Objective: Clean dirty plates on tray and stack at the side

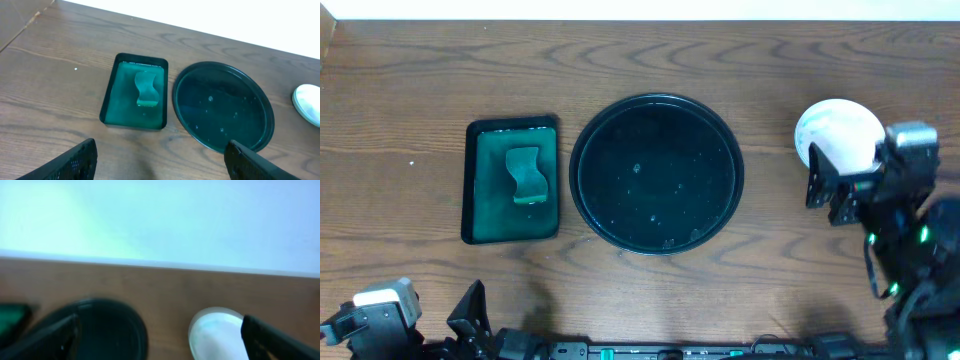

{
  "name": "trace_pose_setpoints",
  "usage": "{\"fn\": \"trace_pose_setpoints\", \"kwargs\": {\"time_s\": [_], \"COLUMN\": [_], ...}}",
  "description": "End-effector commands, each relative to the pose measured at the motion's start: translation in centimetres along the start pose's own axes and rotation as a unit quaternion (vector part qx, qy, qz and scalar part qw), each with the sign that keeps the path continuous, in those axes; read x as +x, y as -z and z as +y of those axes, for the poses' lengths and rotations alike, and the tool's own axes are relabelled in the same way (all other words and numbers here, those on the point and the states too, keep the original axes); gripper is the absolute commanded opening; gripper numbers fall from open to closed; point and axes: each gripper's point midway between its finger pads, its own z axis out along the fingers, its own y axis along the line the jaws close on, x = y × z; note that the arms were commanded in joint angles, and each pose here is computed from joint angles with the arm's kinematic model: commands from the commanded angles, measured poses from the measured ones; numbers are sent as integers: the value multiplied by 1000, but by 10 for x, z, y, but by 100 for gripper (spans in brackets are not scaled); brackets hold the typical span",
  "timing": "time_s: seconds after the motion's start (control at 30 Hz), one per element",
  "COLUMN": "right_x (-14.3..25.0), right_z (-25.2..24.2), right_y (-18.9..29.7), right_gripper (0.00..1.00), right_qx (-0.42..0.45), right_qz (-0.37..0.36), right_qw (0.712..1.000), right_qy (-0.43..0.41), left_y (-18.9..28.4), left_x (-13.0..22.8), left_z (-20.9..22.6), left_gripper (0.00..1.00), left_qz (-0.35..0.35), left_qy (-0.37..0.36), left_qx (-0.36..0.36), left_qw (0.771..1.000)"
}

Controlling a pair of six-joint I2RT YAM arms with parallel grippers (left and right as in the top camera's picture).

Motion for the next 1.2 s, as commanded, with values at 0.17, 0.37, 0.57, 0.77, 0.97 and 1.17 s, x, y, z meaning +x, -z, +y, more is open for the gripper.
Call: {"fn": "trace_pose_setpoints", "kwargs": {"time_s": [0.17, 0.37, 0.57, 0.77, 0.97, 1.17], "right_x": [49, 79, 96, 110, 127, 147], "right_z": [-4, -9, -10, -13, -15, -19], "right_y": [6, 7, 10, 8, -1, -9], "right_gripper": [99, 99, 99, 99, 99, 99], "right_qx": [-30, -39, -46, -44, -37, -23], "right_qz": [-145, -194, -226, -233, -214, -173], "right_qw": [982, 970, 963, 961, 966, 974], "right_qy": [-121, -143, -141, -140, -141, -145], "left_y": [-3, -3, -3, -3, -3, -3], "left_x": [0, 0, 0, 0, 0, 0], "left_z": [1, 1, 1, 1, 1, 1], "left_gripper": [82, 82, 82, 82, 82, 82], "left_qz": [5, 5, 5, 5, 5, 5], "left_qy": [1, 1, 1, 1, 1, 1], "left_qx": [-5, -4, -4, -4, -4, -5], "left_qw": [1000, 1000, 1000, 1000, 1000, 1000]}}
